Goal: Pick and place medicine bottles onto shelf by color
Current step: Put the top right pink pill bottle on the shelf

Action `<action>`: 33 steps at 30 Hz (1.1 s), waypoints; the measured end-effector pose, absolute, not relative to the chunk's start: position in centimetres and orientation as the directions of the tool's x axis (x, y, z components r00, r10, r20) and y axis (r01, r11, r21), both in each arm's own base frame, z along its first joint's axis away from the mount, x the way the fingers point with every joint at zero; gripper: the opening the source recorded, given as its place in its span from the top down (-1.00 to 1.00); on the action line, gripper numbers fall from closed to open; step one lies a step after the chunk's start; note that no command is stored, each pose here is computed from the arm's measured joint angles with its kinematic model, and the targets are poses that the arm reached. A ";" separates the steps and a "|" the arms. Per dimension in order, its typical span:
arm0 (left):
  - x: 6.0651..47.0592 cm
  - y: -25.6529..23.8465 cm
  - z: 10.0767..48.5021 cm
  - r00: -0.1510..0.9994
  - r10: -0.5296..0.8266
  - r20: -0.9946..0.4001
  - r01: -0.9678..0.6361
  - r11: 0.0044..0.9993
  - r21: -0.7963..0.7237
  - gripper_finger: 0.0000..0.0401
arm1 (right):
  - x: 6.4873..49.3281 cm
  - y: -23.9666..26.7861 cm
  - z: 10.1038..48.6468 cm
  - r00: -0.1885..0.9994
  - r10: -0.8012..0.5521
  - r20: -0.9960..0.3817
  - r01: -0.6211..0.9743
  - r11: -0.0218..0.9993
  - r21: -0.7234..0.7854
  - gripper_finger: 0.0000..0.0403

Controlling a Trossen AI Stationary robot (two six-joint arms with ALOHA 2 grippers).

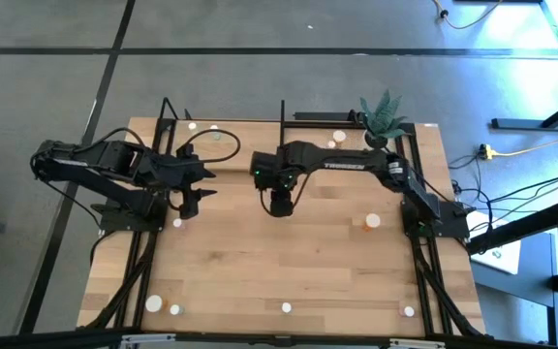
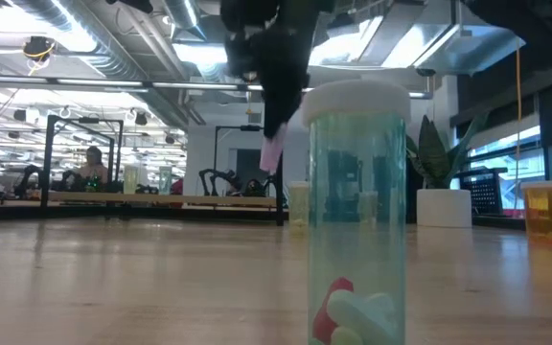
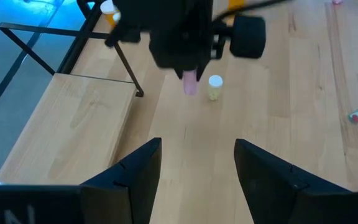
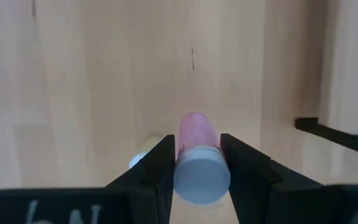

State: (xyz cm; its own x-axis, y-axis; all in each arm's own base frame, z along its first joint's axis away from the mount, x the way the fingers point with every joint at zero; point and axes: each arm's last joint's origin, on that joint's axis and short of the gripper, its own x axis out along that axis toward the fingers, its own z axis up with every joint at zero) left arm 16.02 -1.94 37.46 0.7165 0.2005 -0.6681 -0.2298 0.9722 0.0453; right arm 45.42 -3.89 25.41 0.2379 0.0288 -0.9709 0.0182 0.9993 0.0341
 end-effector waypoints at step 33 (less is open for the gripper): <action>16.0 -1.9 37.5 0.716 0.200 -0.669 -0.230 0.972 0.045 0.03 | 47.7 -3.9 18.4 0.151 0.086 -0.985 0.031 0.995 0.092 0.40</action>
State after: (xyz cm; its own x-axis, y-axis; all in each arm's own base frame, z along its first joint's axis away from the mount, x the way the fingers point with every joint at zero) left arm 16.00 -1.94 37.46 0.7160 0.2002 -0.6687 -0.2297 0.9722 0.0451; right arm 47.75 -3.94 18.39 0.1509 0.0862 -0.9848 0.0310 0.9953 0.0919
